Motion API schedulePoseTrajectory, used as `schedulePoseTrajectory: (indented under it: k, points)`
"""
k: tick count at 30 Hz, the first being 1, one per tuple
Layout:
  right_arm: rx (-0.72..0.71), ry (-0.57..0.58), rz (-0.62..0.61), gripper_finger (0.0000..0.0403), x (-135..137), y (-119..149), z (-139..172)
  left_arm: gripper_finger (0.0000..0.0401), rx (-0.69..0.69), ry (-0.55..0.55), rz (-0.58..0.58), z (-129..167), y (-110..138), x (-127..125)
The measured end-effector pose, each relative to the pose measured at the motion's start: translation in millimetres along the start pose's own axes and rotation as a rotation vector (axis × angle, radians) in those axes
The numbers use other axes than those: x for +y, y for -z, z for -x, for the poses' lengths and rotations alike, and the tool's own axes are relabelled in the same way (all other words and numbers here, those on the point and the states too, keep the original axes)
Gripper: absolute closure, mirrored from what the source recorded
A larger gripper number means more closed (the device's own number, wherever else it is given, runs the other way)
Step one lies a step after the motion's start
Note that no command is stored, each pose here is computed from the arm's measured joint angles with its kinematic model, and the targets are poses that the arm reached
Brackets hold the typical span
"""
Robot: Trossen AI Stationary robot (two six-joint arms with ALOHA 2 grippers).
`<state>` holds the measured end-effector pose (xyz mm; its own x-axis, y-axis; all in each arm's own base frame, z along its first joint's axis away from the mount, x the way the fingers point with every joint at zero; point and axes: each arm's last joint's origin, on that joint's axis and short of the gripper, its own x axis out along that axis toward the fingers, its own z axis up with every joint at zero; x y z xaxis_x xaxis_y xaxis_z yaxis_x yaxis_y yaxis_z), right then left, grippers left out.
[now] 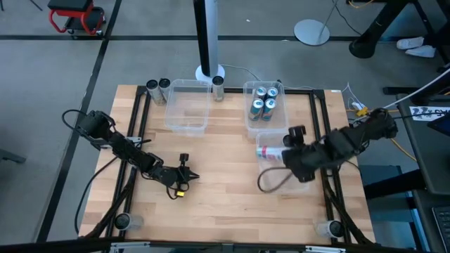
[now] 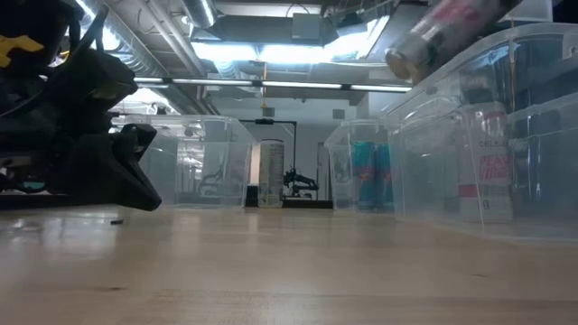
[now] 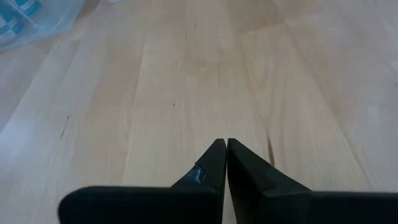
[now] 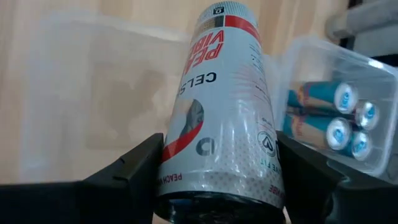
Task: Sort soda cans
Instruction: Put the white pink soda can into the bottom right transparent bin
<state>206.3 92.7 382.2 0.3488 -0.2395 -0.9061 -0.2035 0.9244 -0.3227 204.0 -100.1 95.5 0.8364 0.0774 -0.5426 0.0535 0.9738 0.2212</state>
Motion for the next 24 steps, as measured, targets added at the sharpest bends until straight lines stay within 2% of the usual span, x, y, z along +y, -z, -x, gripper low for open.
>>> schedulePoseTrajectory:
  k: [8, 14, 18, 24]
  points:
    - [0.105, -0.094, 0.080, 0.0153, -28.2, -7.9, -23.7, 0.0393, 0.001, 0.000, -0.003, -0.1, 0.1, 0.1]
    - [0.112, -0.054, 0.056, 0.0153, -45.1, -5.1, -26.2, 0.0393, 0.000, 0.000, 0.000, 0.0, 0.0, 0.1]
    - [0.133, -0.103, 0.067, 0.0153, -48.8, -7.6, -32.7, 0.0394, 0.000, 0.000, -0.006, 0.0, 0.0, 0.1]
    - [0.214, -0.154, 0.138, 0.0153, -43.4, -22.4, -59.4, 0.0393, -0.003, -0.001, -0.003, -0.1, -0.3, 0.2]
